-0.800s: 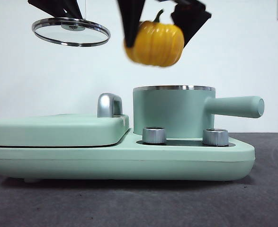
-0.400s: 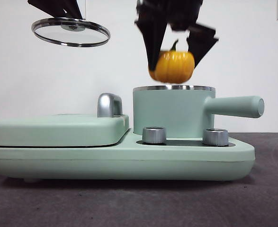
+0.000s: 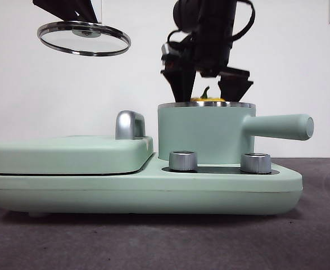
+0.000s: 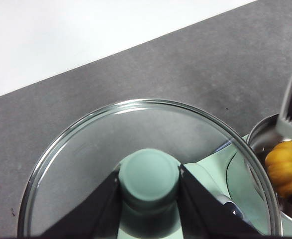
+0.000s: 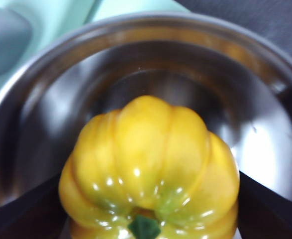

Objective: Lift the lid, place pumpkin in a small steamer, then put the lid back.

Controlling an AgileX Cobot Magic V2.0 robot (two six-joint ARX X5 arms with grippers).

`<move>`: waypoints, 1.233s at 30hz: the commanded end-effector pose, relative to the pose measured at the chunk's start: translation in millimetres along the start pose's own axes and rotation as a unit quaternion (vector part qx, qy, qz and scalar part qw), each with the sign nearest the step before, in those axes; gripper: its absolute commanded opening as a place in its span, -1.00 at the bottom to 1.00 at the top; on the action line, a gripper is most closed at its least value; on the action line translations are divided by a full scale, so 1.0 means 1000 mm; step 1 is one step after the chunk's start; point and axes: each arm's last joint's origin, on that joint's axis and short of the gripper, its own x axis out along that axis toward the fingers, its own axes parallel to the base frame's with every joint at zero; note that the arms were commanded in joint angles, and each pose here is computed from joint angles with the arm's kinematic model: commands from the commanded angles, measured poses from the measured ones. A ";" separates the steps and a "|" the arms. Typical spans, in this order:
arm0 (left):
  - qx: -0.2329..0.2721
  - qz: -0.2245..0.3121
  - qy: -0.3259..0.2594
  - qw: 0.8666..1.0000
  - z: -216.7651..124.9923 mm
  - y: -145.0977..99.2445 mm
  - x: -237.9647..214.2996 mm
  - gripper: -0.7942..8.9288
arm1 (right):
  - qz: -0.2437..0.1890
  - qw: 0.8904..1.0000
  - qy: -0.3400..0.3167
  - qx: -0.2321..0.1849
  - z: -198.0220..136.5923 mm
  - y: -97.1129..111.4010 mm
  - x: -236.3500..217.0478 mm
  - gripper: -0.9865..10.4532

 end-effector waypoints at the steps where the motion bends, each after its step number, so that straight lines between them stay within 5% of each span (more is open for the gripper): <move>1: 0.007 0.001 -0.035 0.999 0.013 -0.001 -0.010 -0.81 | -0.002 1.000 0.012 -0.011 0.006 0.004 0.013 -0.19; 16: 0.007 0.001 -0.035 0.999 0.013 -0.001 -0.010 -0.81 | -0.007 0.999 0.039 -0.011 0.010 0.003 0.040 -0.17; 25: 0.007 0.001 -0.035 0.999 0.013 -0.001 -0.010 -0.81 | -0.020 0.999 0.036 -0.011 0.011 0.002 0.039 0.05; 37: 0.005 0.000 -0.034 0.999 0.013 -0.001 -0.009 -0.81 | -0.025 1.000 -0.016 0.001 0.015 0.004 -0.014 0.05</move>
